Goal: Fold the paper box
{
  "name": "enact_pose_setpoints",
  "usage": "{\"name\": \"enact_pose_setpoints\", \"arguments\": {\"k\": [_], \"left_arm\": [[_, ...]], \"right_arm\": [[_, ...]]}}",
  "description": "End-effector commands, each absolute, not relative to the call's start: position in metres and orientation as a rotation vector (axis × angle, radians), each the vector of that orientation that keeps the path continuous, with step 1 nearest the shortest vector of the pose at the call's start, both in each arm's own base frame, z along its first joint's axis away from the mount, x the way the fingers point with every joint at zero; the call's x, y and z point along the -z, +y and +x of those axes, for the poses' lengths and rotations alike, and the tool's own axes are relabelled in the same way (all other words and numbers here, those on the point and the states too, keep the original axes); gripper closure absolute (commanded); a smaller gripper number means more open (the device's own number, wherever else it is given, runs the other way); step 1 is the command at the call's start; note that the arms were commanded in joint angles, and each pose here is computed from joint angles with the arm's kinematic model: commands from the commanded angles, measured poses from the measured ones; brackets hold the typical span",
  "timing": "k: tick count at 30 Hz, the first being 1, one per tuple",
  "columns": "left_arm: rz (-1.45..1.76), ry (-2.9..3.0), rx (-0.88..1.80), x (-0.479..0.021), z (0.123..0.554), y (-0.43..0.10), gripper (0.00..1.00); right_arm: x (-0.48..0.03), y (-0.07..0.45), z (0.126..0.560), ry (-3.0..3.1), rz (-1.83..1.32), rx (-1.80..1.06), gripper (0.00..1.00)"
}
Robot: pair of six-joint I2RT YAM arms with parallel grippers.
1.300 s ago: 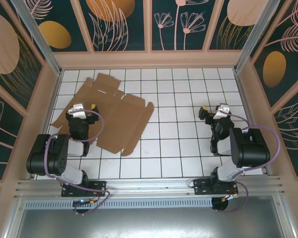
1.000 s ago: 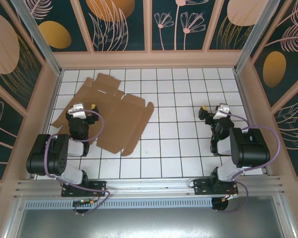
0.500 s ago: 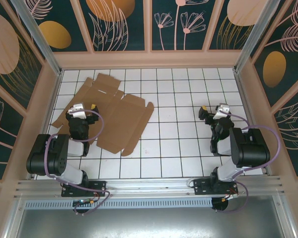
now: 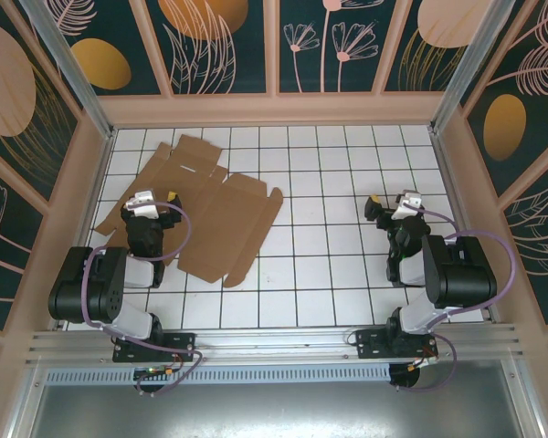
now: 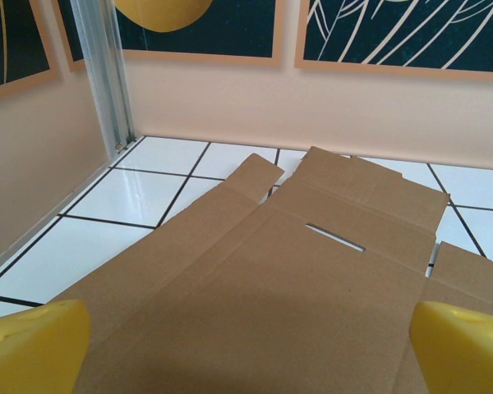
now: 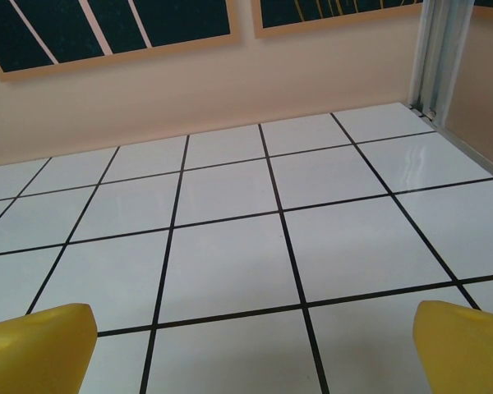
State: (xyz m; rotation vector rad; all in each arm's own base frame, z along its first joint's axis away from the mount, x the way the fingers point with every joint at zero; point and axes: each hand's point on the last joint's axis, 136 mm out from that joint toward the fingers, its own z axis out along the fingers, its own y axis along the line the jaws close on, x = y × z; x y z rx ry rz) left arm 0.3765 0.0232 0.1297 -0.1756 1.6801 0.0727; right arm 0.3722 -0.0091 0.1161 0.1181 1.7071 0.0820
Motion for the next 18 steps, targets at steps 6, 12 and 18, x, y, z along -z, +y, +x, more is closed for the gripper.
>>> {"name": "enact_pose_setpoints", "arguments": {"k": [6, 12, 18], "left_arm": [[-0.178, 1.621, -0.068, -0.156, 0.371, 0.024, 0.01], [-0.005, 1.578, -0.111, -0.232, 0.364, -0.008, 0.01], [-0.269, 1.647, 0.104, -0.285, 0.353, -0.025, 0.01]], "right_arm": [[-0.141, -0.009, 0.368, 1.627, 0.101, -0.060, 0.01], [-0.230, 0.051, 0.371, 1.509, 0.004, -0.029, 0.01], [-0.318, 0.163, 0.367, 1.535, -0.140, -0.145, 0.01]]}}
